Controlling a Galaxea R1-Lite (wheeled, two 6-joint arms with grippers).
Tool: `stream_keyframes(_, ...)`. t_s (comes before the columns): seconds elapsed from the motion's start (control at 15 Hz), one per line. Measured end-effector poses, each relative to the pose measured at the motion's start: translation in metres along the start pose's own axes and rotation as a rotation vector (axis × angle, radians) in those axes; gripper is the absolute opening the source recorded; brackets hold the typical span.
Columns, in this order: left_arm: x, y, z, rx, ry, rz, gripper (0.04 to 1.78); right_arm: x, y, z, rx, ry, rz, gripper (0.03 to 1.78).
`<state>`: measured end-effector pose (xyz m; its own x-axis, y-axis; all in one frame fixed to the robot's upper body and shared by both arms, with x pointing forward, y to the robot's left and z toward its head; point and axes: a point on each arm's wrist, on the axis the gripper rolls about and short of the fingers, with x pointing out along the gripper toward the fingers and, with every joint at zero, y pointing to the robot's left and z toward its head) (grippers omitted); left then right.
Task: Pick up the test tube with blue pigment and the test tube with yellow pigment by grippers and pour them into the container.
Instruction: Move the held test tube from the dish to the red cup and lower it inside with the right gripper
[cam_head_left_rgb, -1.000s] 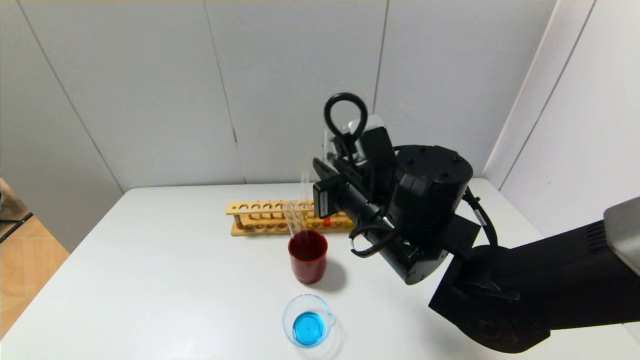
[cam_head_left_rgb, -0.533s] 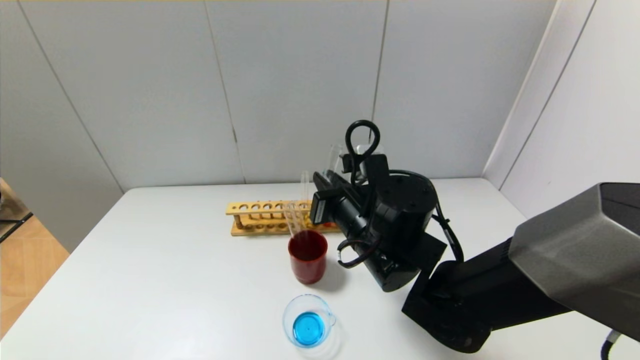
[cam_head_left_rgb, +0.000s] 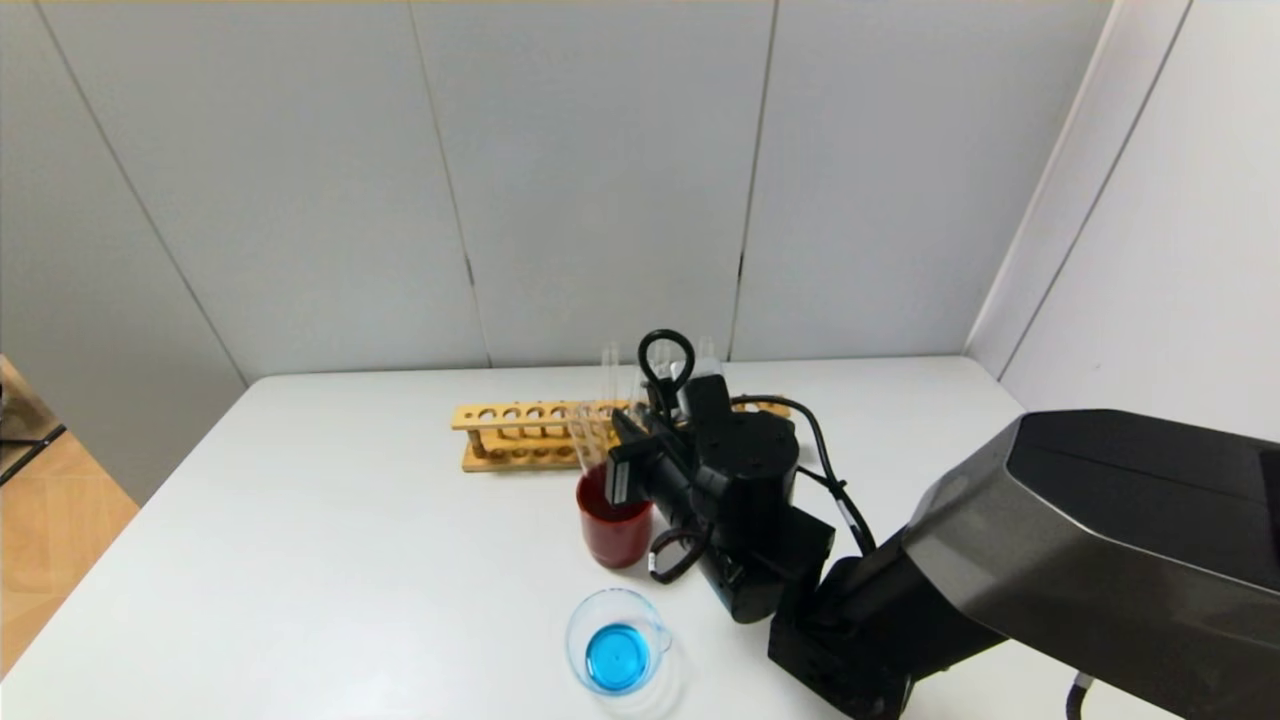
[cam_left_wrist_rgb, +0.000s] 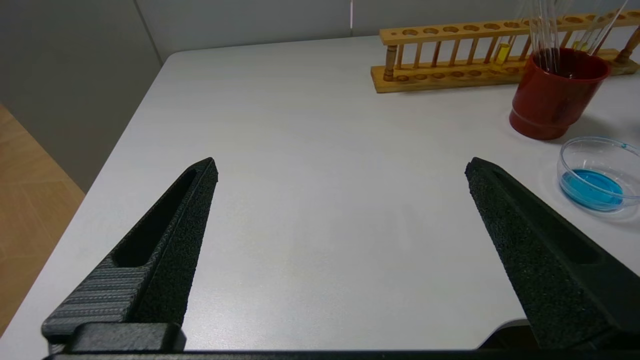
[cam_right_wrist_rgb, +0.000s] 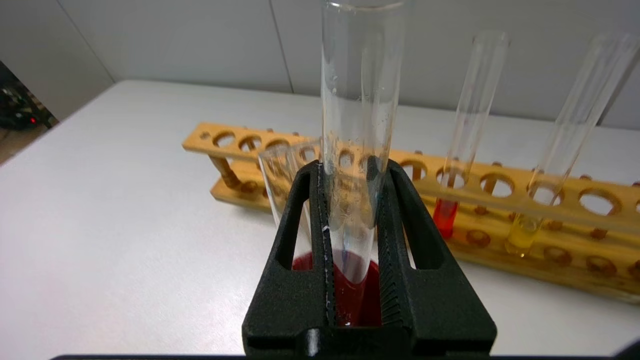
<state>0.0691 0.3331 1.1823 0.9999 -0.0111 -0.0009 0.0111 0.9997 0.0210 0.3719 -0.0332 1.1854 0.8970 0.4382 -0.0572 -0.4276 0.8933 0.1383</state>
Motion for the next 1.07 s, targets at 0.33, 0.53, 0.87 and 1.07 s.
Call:
stream_keyframes(0.33,0.000,0.000,0.000,0.000,0.000,0.000,1.75,0.006,-0.005,-0.021,0.013,0.052,0.006,0.33)
stream_keyframes(0.53,0.000,0.000,0.000,0.000,0.000,0.000,1.75,0.007,-0.009,-0.032,0.008,0.089,0.036,0.36)
stream_keyframes(0.87,0.000,0.000,0.000,0.000,0.000,0.000,1.75,0.007,-0.011,-0.035,0.002,0.096,0.032,0.80)
stream_keyframes(1.07,0.000,0.000,0.000,0.000,0.000,0.000,1.75,0.007,-0.010,-0.030,0.010,0.077,0.035,1.32)
